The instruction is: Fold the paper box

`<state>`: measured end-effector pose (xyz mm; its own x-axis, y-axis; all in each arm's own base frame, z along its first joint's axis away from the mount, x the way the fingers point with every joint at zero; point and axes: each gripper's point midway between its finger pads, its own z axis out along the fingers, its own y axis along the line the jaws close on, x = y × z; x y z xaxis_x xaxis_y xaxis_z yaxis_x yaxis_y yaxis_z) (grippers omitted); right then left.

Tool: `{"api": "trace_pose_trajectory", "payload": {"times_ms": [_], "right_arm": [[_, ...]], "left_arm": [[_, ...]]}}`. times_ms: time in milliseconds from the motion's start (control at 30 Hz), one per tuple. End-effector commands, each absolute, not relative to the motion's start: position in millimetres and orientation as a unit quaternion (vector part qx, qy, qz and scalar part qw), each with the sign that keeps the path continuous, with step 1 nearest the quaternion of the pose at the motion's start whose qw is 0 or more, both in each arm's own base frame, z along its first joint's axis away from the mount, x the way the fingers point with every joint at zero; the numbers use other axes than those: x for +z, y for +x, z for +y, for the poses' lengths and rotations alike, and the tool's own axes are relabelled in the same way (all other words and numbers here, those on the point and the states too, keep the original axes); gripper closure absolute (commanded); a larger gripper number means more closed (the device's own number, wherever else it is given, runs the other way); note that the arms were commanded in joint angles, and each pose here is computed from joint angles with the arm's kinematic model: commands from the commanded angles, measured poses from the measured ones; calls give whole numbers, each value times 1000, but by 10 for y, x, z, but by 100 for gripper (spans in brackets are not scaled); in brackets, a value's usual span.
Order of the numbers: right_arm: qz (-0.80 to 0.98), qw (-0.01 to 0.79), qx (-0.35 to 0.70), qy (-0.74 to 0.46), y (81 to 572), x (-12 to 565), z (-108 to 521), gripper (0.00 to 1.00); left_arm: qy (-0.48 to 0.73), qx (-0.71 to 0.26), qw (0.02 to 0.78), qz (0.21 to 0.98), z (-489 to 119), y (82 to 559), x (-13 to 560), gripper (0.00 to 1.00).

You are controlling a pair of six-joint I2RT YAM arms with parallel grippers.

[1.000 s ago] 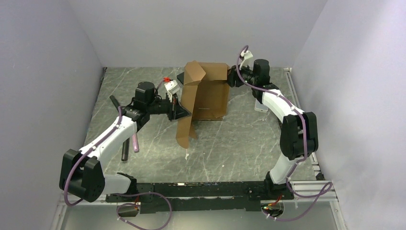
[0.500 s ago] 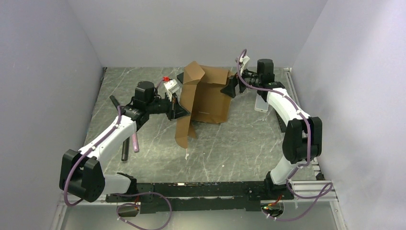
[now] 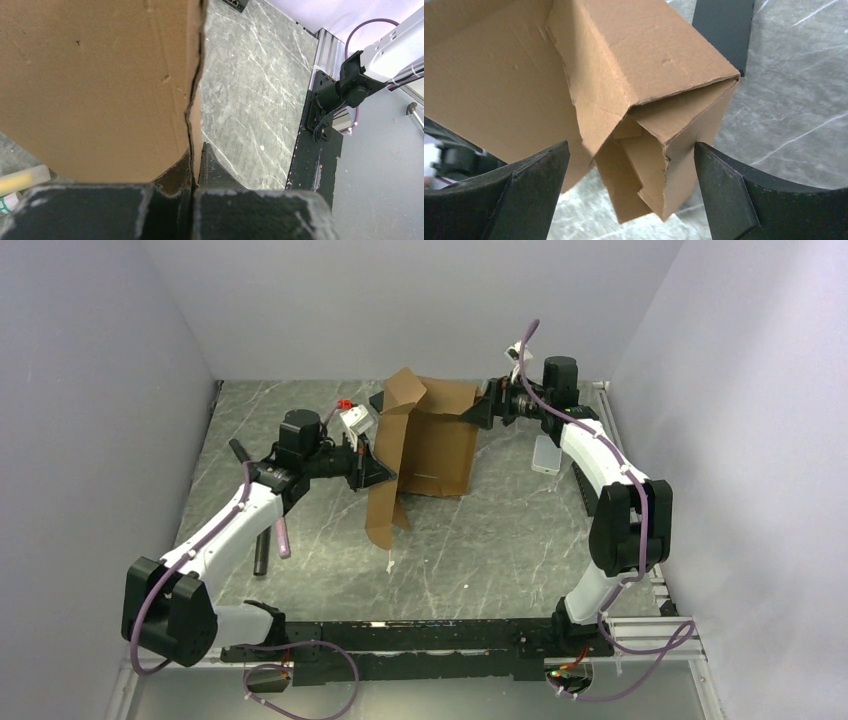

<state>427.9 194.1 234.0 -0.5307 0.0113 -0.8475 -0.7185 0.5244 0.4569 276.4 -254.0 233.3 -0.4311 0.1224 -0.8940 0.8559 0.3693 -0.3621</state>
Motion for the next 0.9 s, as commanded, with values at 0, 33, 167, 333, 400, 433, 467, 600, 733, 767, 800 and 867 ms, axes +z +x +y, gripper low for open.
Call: {"api": "trace_pose_trajectory", "payload": {"times_ms": [0, 33, 167, 333, 400, 433, 467, 600, 733, 767, 800, 867], "right_arm": [[753, 433, 471, -154, 4397, 2666, 1996, 0], [753, 429, 477, -150, 4392, 2670, 2006, 0], [766, 425, 469, -115, 4456, 2626, 2001, 1], [784, 452, 414, -101, 4583, 2523, 2025, 15], [792, 455, 396, -98, 4609, 2471, 2055, 20], [794, 456, 389, -99, 4622, 2448, 2071, 24], [796, 459, 381, -100, 4636, 2431, 2093, 25], [804, 471, 349, -105, 4690, 2369, 2134, 30], [804, 482, 331, -108, 4731, 2359, 2159, 37], [803, 486, 327, -110, 4744, 2362, 2159, 38], [803, 489, 324, -111, 4752, 2367, 2163, 39], [802, 495, 315, -113, 4781, 2370, 2163, 45]], "left_arm": [[344, -451, 432, 701, -2540, 2716, 2546, 100], [344, -451, 432, 702, -2542, 2713, 2545, 100], [343, -451, 432, 702, -2544, 2697, 2545, 100], [348, -454, 427, 700, -2595, 2666, 2535, 100], [351, -455, 424, 700, -2614, 2653, 2520, 100], [352, -455, 424, 700, -2623, 2651, 2519, 100], [353, -455, 422, 700, -2629, 2647, 2509, 100], [356, -458, 417, 700, -2647, 2635, 2490, 100], [359, -458, 414, 700, -2656, 2640, 2471, 100], [359, -458, 414, 700, -2658, 2643, 2471, 100], [359, -458, 413, 701, -2659, 2645, 2467, 100], [360, -458, 412, 700, -2662, 2646, 2463, 100]]}}
